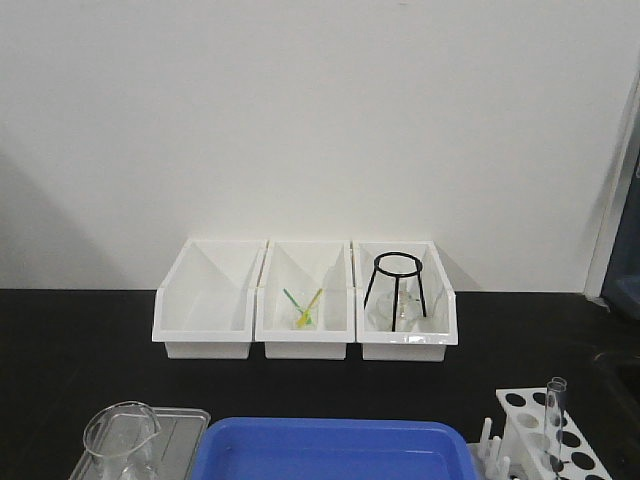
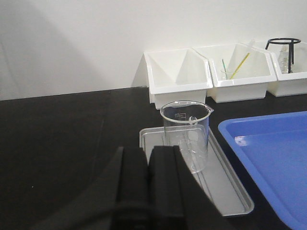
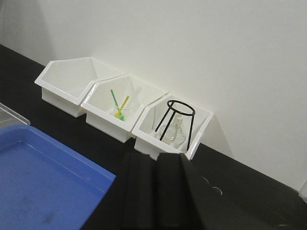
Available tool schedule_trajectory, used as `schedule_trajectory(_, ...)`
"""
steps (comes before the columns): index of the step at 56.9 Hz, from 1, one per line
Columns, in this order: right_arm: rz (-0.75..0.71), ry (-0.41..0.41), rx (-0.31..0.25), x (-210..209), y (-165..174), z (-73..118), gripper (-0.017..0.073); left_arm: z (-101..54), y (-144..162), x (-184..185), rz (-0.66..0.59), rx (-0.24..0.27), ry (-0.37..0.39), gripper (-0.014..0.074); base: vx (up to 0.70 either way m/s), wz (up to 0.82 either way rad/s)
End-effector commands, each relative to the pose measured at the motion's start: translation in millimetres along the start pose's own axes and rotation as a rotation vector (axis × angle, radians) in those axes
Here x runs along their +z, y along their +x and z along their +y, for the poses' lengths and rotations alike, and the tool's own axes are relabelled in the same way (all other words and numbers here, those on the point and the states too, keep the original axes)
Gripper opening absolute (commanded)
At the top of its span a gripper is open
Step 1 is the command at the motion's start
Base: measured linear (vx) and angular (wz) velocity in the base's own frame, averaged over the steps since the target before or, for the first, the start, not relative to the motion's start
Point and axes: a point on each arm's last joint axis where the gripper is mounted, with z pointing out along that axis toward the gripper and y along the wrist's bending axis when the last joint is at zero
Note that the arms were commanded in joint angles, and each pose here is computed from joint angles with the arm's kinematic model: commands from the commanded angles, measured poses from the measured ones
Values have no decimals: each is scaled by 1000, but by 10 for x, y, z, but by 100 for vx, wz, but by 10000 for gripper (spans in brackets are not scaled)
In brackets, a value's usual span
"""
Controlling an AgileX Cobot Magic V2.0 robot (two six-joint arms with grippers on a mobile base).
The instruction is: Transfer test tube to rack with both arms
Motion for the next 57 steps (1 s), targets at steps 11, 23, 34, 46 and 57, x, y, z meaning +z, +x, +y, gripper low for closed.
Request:
schedule_trajectory(11,-39,13,14,-3,-102,-36,-10,3,-180,-36,-123,-16,1,-4,0,0)
schedule_trajectory(23,-39,13,14,-3,-102,-36,-10,3,-180,-36,-123,-15,1,-4,0,0)
schedule_trajectory(34,-45,30,43,-4,-107,-53,-10,3,-180,-36,-123,-15,1,-4,0,0)
schedule_trajectory(46,-139,183,258,-14,-51,-166,-10,3,-180,-36,-123,-15,1,-4,0,0)
schedule_trajectory(57,-159,443,286,-94,91,-338,-10,3,-179,-36,-122,-15,1,-4,0,0)
